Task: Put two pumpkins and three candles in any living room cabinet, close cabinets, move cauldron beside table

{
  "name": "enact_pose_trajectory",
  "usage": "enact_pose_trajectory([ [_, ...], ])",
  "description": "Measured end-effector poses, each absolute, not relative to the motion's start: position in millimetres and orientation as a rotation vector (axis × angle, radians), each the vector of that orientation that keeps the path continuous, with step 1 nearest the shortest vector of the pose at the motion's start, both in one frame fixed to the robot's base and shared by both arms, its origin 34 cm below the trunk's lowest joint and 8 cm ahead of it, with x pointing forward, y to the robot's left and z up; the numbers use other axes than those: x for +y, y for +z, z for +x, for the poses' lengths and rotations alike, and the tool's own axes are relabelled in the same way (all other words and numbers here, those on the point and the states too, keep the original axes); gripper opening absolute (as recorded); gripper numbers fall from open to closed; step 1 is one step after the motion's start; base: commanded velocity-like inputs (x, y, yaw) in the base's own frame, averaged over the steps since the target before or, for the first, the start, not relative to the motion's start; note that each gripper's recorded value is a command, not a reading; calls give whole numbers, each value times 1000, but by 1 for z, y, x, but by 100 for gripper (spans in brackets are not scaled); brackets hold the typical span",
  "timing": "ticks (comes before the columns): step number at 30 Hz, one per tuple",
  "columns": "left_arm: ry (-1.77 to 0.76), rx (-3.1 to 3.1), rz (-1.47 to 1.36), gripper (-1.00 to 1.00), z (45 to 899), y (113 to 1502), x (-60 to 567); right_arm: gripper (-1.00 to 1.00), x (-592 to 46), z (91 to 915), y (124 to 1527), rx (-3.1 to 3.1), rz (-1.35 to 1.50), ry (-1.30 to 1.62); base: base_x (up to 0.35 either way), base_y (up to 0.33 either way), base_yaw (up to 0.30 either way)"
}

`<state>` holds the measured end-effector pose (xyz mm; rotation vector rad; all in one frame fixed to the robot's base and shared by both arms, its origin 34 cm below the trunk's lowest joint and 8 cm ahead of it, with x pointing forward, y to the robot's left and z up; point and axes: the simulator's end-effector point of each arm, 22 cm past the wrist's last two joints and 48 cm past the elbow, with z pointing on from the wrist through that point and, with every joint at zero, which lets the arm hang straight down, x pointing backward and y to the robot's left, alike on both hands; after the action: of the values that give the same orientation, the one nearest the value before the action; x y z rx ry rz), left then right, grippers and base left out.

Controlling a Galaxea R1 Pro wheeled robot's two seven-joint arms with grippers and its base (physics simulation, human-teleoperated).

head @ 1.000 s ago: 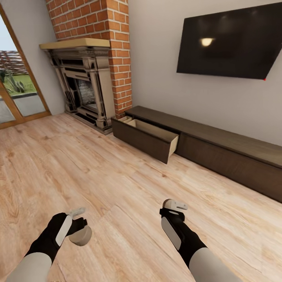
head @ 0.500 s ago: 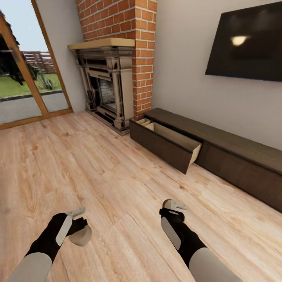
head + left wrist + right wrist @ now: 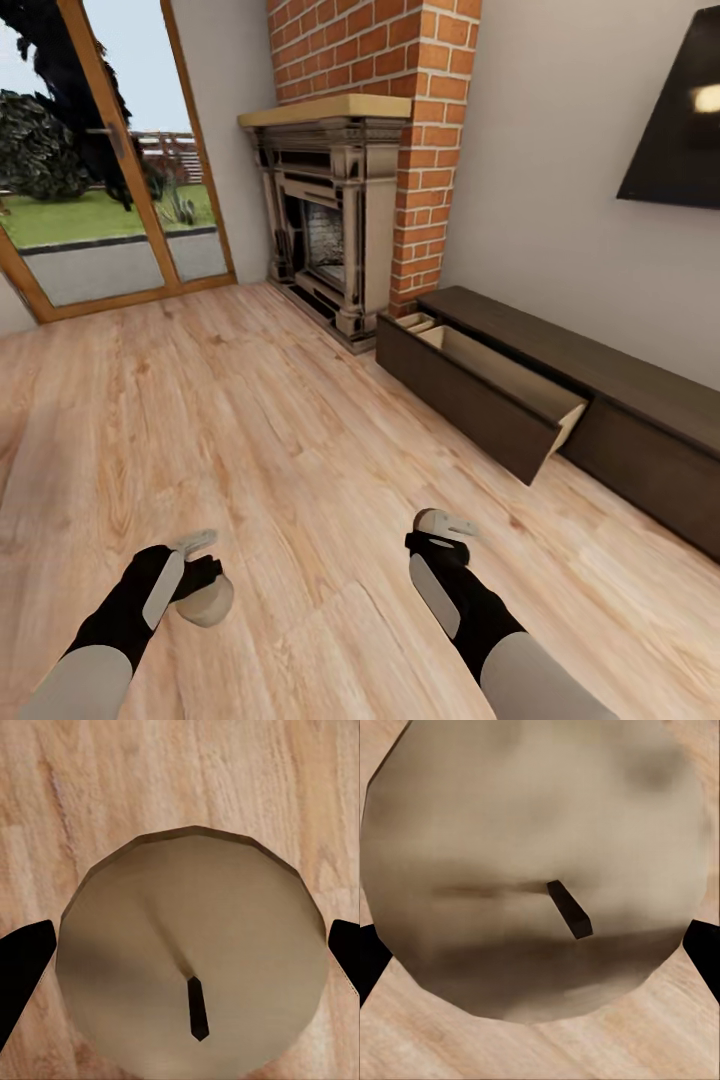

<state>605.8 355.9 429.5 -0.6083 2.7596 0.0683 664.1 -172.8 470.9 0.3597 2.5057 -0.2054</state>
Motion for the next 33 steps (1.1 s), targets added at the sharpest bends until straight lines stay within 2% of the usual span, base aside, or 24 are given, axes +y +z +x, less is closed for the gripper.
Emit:
enact_pose_trajectory([
  [33,61,2758,-610,-100,605,433,355,-100,-143,667,485,2489,286,-170,331,8,279],
])
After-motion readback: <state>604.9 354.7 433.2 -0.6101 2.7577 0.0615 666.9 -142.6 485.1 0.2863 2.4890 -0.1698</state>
